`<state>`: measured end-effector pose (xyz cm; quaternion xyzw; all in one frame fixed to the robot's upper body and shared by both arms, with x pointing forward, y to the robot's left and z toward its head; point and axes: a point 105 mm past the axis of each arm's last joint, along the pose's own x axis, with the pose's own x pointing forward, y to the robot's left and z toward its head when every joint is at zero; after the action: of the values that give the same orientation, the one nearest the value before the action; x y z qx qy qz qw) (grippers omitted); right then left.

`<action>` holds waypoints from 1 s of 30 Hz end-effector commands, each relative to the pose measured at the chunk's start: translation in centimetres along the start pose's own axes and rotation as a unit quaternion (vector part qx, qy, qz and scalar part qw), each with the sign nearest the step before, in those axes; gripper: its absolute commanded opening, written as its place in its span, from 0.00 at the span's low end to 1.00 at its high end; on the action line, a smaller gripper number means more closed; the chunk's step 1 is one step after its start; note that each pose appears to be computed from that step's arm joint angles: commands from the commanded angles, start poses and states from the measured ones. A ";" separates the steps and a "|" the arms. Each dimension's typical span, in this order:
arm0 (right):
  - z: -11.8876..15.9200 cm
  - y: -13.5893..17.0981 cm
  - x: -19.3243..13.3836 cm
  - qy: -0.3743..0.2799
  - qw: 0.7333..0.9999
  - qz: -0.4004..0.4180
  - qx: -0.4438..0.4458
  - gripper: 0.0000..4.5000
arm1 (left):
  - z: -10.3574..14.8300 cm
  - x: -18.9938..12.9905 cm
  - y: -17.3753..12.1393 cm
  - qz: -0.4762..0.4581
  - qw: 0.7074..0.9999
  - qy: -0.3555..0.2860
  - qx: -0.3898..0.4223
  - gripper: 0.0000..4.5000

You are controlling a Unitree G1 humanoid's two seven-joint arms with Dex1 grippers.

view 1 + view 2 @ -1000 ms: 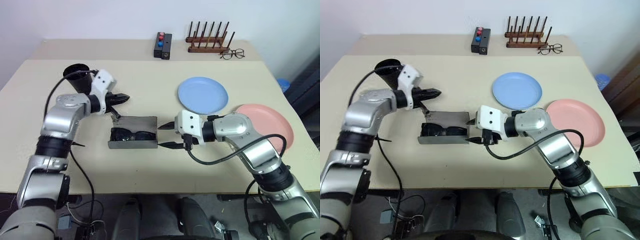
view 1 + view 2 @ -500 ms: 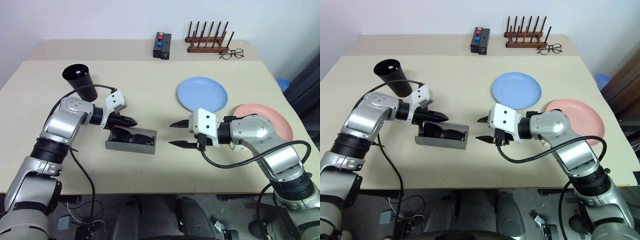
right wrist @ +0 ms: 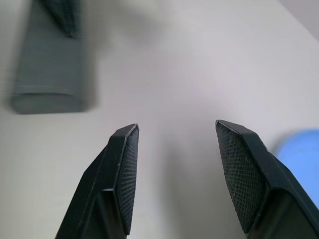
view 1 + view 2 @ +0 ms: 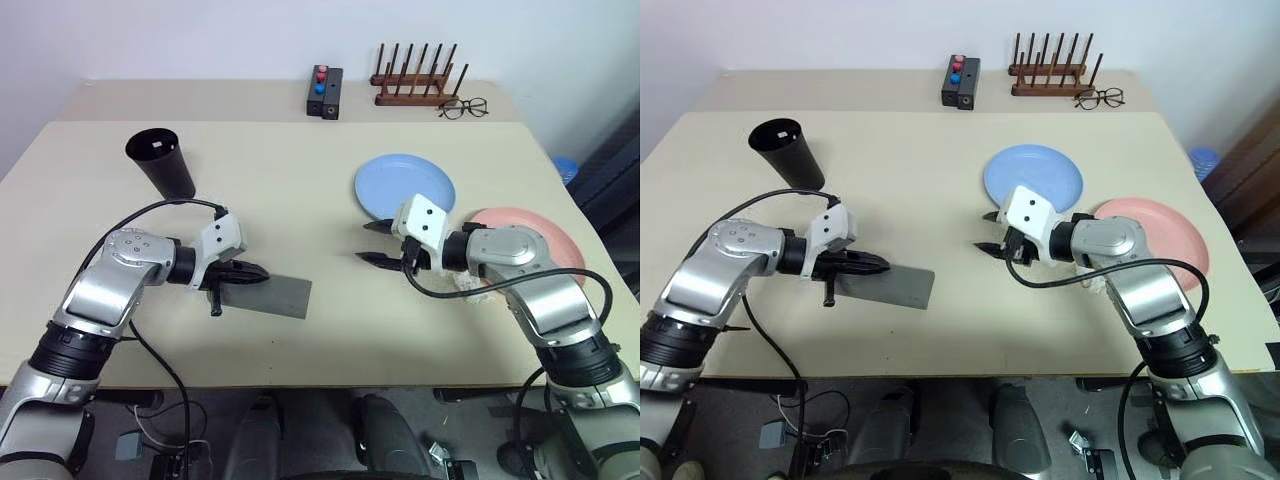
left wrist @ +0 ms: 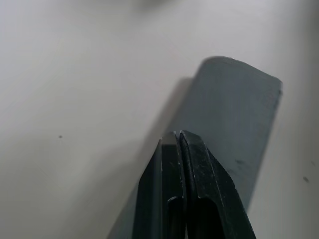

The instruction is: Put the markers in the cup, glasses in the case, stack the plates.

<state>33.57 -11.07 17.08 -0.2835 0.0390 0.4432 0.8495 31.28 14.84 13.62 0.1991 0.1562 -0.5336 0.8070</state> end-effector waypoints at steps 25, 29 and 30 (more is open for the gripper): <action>-2.6 -6.7 -2.9 0.119 0.956 -0.180 -0.197 0.02 | 6.7 1.5 -4.8 -0.004 0.978 -0.207 -0.005 0.00; -2.4 -6.8 -7.4 0.146 0.947 -0.184 -0.221 0.02 | 6.9 2.3 -5.1 -0.020 0.973 -0.228 -0.008 0.00; -2.6 -6.6 -8.9 0.157 0.945 -0.183 -0.221 0.02 | 6.8 2.7 -5.4 -0.030 0.973 -0.229 -0.012 0.00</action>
<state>35.08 -20.99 18.36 -0.5241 0.0427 0.2387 0.8164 28.01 8.01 17.21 0.0553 -0.0071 -0.5729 0.8177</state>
